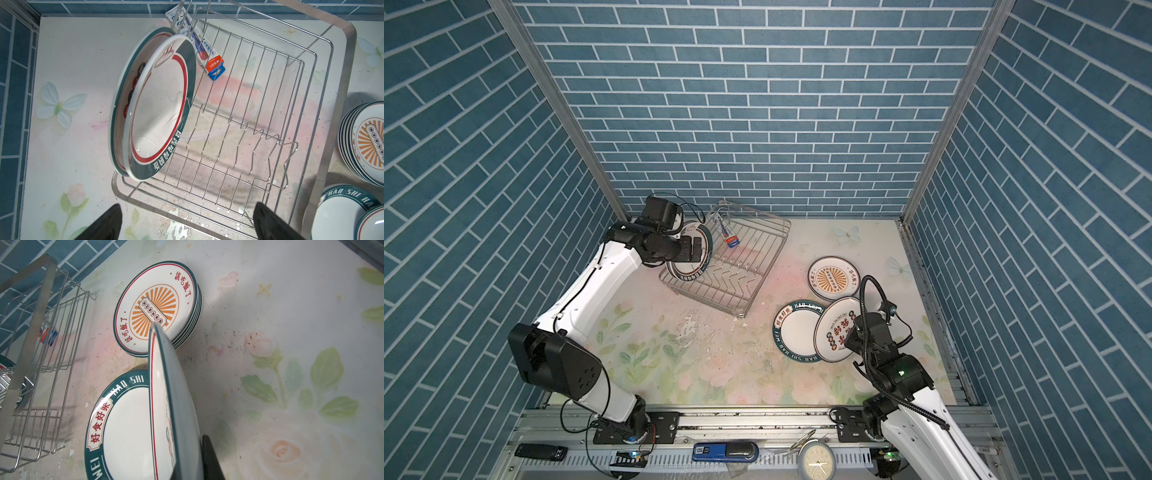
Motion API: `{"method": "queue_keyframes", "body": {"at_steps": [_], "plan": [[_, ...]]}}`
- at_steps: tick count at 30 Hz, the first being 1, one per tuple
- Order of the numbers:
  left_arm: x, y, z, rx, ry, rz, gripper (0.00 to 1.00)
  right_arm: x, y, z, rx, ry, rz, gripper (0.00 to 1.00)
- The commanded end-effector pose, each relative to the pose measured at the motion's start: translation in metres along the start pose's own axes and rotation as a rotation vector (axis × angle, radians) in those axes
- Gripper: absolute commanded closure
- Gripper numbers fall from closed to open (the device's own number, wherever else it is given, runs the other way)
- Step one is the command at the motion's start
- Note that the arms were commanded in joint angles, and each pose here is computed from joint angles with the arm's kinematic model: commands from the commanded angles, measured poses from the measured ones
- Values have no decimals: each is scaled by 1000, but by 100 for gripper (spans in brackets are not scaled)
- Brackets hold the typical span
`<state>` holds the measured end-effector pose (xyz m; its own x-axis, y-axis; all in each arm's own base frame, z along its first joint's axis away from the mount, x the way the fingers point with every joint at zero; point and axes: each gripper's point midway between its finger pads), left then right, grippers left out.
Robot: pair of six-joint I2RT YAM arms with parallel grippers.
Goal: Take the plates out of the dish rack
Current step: 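Lower the red-lettered plate onto the green-rimmed plates with the right gripper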
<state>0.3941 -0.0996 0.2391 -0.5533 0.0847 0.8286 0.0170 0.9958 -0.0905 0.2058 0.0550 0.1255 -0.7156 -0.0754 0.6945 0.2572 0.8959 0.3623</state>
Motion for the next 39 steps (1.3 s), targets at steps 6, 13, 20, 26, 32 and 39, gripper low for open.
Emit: {"method": "queue_keyframes", "body": {"at_steps": [6,13,20,26,32,39], "plan": [[15,4,-15,80,-60,0,1,-11,16,8,-98,42,-79,100],[9,6,-14,121,-68,-8,1,-20,24,20,-109,116,-111,100],[13,6,-16,74,-68,-6,1,-34,32,38,-100,207,-135,100],[23,13,-21,118,-136,-20,1,-40,34,44,-85,241,-144,92],[22,12,-23,160,-95,-13,1,-41,35,47,-53,266,-132,81],[22,7,-22,153,-90,13,1,-44,37,49,-46,284,-138,73]]}}
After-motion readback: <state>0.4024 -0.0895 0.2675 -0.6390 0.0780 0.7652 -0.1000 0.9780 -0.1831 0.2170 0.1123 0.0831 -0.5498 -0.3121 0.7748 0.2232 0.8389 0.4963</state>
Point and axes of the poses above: each gripper's point midway between its finger pads, its own x axis back along the fingers, its own y axis along the line the jaws close on, z = x × y, and after that the axes turned 2 degrees about x, right-handed
